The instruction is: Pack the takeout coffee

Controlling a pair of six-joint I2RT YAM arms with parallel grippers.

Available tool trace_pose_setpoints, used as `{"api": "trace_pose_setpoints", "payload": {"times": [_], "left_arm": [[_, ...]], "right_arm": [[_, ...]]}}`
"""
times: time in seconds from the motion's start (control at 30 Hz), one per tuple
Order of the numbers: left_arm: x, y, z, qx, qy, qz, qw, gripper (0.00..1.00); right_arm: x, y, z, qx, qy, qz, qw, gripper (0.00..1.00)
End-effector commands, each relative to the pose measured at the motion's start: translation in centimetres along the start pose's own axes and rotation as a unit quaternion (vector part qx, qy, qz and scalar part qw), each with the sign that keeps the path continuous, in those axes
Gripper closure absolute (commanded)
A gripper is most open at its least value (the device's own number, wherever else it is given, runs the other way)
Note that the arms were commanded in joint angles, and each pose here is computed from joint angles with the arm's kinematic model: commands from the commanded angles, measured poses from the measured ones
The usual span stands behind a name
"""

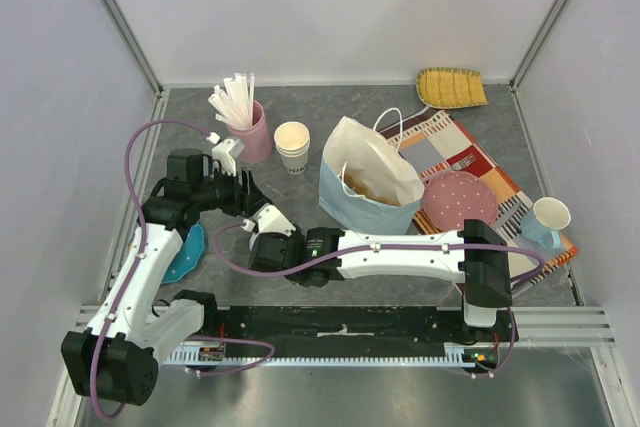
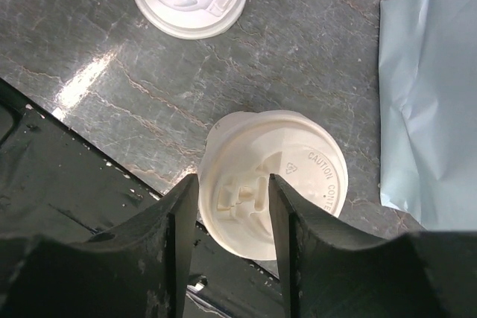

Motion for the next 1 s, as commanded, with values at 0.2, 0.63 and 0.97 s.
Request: {"api": "trace_pose_setpoints", "payload": {"times": [0.2,0.63,0.97], "left_arm": [[0.7,-0.5,0.2,-0.017,-0.022,-0.001,1.000,0.41],[0.7,-0.5,0.2,-0.021,-0.021,-0.001,1.000,0.42],[0.8,-0.6,0.1,-0.024,-0.020,-0.001,1.000,0.42]], "right_arm": [[-0.3,0.2,-0.8,0.017,0.008,-0.006,1.000,0.60],[-0.6,0.0,-0.5,0.026,0.010,-0.015,1.000,0.76],[0.1,-0.4,0.6,0.035,-0.002,-0.020,0.999,0.89]]}}
Point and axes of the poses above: each gripper's point midway between its finger pads, its own z axis back along the fingers, its own y axis along the line the jaws close on, x = y × z, the point moved 8 cm from there along z, back along the fingers, and after that the axes turned 6 degrees about -z, right-handed, at the moved point
